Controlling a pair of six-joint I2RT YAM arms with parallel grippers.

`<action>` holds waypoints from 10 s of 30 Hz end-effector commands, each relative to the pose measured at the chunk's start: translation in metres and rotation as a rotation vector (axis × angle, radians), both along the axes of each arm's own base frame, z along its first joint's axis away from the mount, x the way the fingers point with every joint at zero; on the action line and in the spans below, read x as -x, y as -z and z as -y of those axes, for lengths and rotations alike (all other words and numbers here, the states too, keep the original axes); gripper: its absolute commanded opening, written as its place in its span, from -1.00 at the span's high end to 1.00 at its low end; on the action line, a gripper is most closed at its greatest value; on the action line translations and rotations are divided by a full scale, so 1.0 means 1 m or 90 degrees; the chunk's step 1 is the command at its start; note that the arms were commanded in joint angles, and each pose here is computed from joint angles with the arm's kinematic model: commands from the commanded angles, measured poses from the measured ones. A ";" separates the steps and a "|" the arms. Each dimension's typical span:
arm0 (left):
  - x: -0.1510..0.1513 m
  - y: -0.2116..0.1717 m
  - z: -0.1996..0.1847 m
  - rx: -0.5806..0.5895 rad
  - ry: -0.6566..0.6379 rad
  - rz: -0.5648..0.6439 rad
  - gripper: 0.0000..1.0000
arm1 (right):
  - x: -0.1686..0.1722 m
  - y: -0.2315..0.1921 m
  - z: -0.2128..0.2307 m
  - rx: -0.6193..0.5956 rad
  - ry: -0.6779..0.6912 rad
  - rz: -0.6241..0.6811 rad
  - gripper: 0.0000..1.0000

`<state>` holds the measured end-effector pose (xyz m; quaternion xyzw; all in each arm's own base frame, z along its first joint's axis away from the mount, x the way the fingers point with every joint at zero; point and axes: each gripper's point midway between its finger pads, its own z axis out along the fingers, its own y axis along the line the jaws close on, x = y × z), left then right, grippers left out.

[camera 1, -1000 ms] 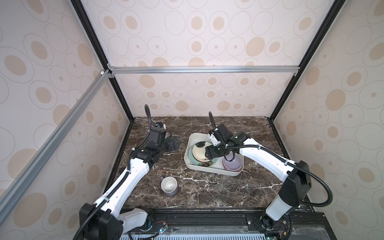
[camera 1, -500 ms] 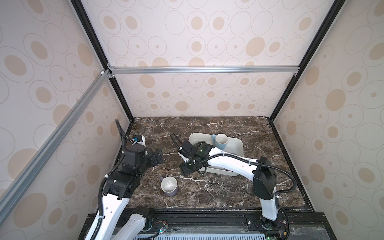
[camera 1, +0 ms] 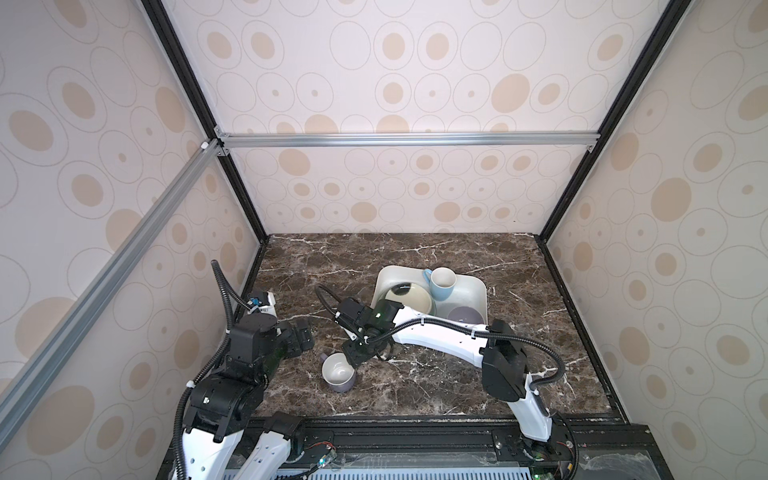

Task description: Place the mixed dishes into the plastic bin

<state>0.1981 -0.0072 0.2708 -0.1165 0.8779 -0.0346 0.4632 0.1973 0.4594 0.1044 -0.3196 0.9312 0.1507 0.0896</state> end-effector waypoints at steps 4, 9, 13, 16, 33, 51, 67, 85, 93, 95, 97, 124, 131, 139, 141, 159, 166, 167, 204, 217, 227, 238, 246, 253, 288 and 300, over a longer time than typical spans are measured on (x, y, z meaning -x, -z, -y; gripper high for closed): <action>0.018 -0.011 -0.010 -0.008 -0.014 0.006 -0.98 | 0.011 0.017 -0.004 0.029 -0.005 -0.022 -0.08; 0.026 -0.017 -0.012 -0.010 -0.011 0.015 -0.98 | 0.010 0.024 -0.009 0.027 -0.001 -0.026 0.01; 0.028 -0.019 -0.012 -0.011 -0.011 0.017 -0.98 | 0.011 0.030 -0.012 0.029 -0.002 -0.033 0.14; 0.028 -0.018 -0.012 -0.013 -0.009 0.016 -0.98 | 0.012 0.032 -0.012 0.036 -0.003 -0.035 0.29; 0.026 -0.016 -0.013 -0.019 -0.009 0.021 -0.98 | 0.011 0.027 -0.010 0.050 -0.005 -0.028 0.66; 0.020 -0.030 -0.015 -0.028 -0.016 0.043 -0.98 | -0.008 -0.020 -0.002 0.045 -0.007 0.035 0.81; -0.034 -0.041 0.016 0.004 0.040 0.054 -0.98 | -0.103 -0.103 0.118 0.071 0.131 0.153 0.81; -0.130 -0.043 0.066 0.057 0.112 0.035 -0.98 | -0.197 -0.146 0.293 0.061 0.348 0.195 0.78; -0.178 -0.047 0.092 0.074 0.157 0.029 -0.98 | -0.211 -0.141 0.351 0.053 0.433 0.184 0.76; -0.186 -0.047 0.097 0.077 0.163 0.028 -0.98 | -0.213 -0.136 0.364 0.049 0.453 0.176 0.76; -0.192 -0.045 0.101 0.078 0.169 0.024 -0.98 | -0.215 -0.128 0.373 0.047 0.468 0.162 0.76; -0.208 -0.006 0.111 0.074 0.177 -0.033 -0.98 | -0.233 -0.021 0.390 0.068 0.500 0.030 0.78; -0.215 0.004 0.116 0.076 0.183 -0.046 -0.98 | -0.234 -0.002 0.395 0.094 0.500 0.014 0.77; -0.222 0.014 0.121 0.078 0.191 -0.059 -0.98 | -0.239 0.002 0.397 0.101 0.501 0.014 0.69; -0.223 0.016 0.121 0.078 0.192 -0.061 -0.98 | -0.240 0.001 0.397 0.100 0.503 0.015 0.60; -0.201 0.021 0.119 0.088 0.205 -0.054 -0.98 | -0.221 -0.084 0.402 0.047 0.509 0.121 -0.28; -0.189 0.080 0.140 0.101 0.245 -0.124 -0.92 | -0.184 -0.074 0.410 0.058 0.530 0.110 -0.36; -0.191 0.088 0.146 0.092 0.255 -0.135 -0.88 | -0.178 -0.069 0.411 0.061 0.535 0.107 -0.36; -0.267 0.207 0.166 -0.085 0.193 -0.320 0.93 | -0.145 -0.029 0.417 0.041 0.532 0.071 -0.36; -0.260 0.208 0.113 -0.077 0.140 -0.328 1.00 | -0.146 -0.028 0.415 0.032 0.532 0.064 -0.36; -0.268 0.196 0.109 -0.061 0.141 -0.307 0.38 | -0.146 -0.031 0.409 0.015 0.515 0.064 -0.41; -0.273 0.069 0.088 -0.100 0.109 -0.038 -0.98 | -0.154 -0.052 0.400 -0.039 0.494 0.112 -0.99; -0.236 0.028 0.042 -0.185 0.060 0.217 -0.98 | -0.164 -0.078 0.398 -0.132 0.480 0.290 -1.00; -0.190 0.033 0.003 -0.229 -0.023 0.318 -0.98 | -0.158 -0.075 0.405 -0.136 0.441 0.411 -0.99; -0.172 0.137 -0.030 -0.223 -0.035 0.318 -0.98 | -0.205 0.014 0.442 -0.044 0.433 0.608 -0.99; -0.176 0.140 -0.035 -0.211 -0.043 0.304 -0.98 | -0.199 0.018 0.437 -0.047 0.413 0.592 -0.99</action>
